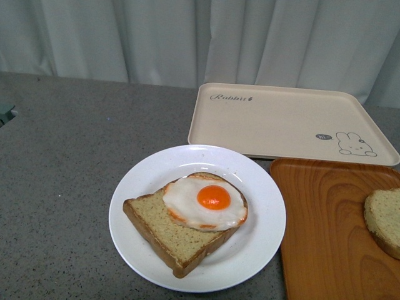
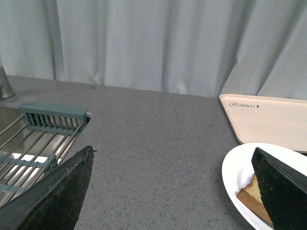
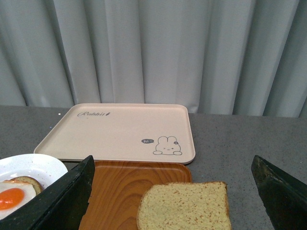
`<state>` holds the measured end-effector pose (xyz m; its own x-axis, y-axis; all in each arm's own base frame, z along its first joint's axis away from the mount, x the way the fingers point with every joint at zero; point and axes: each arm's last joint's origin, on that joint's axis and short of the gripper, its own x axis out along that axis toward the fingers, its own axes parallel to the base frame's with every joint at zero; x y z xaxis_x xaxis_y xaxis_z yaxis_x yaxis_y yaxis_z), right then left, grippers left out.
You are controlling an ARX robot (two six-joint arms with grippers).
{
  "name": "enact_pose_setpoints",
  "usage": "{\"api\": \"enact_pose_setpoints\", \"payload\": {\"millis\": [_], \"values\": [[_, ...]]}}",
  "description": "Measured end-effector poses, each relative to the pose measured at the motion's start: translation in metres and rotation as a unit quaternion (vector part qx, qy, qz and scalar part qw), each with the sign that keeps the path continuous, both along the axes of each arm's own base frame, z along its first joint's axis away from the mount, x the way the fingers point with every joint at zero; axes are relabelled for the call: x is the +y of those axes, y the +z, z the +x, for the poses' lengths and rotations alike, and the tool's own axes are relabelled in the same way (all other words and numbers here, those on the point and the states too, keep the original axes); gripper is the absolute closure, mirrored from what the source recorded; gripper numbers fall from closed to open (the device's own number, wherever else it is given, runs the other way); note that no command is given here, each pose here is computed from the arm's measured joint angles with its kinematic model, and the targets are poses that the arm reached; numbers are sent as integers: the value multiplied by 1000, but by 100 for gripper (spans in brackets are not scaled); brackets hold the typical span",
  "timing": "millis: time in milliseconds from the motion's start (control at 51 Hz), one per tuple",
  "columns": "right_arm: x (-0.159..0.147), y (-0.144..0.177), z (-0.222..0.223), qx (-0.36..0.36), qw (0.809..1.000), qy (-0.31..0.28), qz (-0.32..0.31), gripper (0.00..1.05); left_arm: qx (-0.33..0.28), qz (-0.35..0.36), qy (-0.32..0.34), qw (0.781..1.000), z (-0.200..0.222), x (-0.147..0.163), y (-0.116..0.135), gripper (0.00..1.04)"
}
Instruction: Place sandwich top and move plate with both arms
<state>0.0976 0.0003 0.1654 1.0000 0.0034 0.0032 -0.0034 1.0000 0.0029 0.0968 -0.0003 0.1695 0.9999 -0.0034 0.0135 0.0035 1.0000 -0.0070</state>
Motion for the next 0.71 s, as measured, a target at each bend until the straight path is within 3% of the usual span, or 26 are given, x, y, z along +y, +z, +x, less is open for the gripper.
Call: {"api": "enact_pose_setpoints", "payload": {"millis": [706], "values": [[0, 0, 0, 0, 1000, 0, 0, 9, 0, 0, 0, 1000, 0, 0, 0, 7]]}}
